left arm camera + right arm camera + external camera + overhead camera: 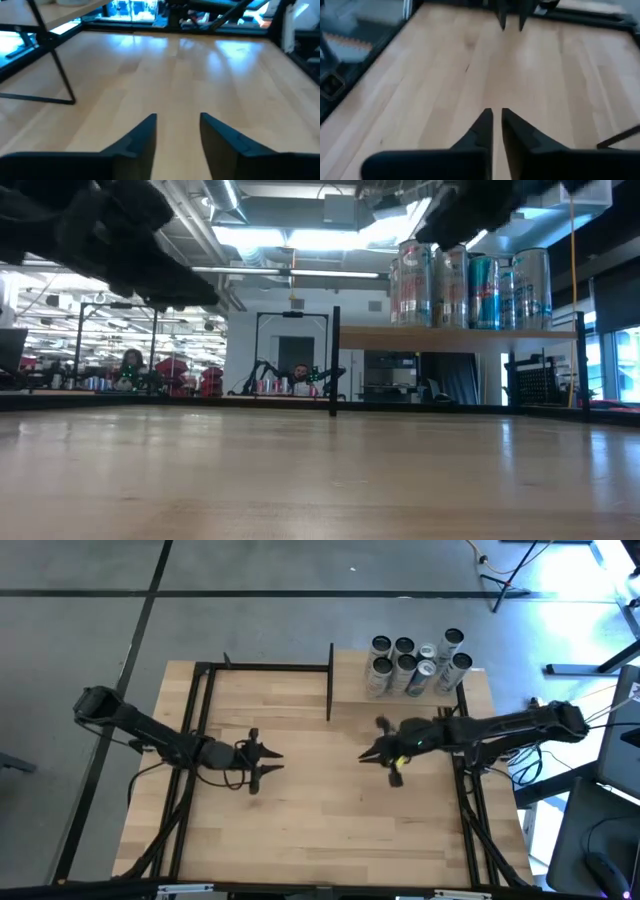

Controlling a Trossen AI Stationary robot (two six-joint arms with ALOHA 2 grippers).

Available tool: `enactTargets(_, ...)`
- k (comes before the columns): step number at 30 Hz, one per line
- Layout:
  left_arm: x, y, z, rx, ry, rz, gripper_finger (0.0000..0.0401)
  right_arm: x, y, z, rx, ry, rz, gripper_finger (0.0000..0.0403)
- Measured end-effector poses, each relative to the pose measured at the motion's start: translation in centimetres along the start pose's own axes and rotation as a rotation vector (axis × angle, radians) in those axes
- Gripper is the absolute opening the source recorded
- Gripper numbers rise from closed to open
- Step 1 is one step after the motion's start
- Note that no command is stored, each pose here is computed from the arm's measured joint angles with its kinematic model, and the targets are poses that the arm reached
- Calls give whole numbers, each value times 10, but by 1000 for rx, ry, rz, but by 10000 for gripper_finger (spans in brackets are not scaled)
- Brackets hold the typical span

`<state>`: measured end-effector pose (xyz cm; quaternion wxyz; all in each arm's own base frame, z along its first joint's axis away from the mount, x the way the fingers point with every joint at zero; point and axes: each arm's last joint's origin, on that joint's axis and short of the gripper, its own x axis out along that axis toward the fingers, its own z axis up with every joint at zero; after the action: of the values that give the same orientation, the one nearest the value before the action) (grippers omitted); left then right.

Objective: Place canned beverage on shelf
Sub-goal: Return to Home Position

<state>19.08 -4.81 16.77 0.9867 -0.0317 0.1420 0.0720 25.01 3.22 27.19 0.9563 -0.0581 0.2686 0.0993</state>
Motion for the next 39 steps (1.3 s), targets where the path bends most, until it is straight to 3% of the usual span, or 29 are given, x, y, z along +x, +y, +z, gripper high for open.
enactTargets(3,2,15,3,30,11,11,97,-15,-11,-21,51,-91,-7,39)
enactTargets(8,-3,40,11,18,42,-75,36,-38,-14,-51,109,-211,-32,50)
enactTargets(12,-17,57,12,-5,60,-29,6,-50,-9,-70,103,-280,-51,51)
enactTargets(22,-51,67,-8,-8,-130,-95,9,-67,-7,-108,129,-367,-111,51)
enactTargets(26,-57,69,-17,-28,-180,-95,9,-68,-8,-128,197,-402,-154,51)
enactTargets(34,-63,70,-25,-22,-181,-81,2,-66,-4,-166,284,-472,-259,51)
enactTargets(39,-66,70,-28,-43,-167,-83,0,-68,-4,-174,304,-478,-340,51)
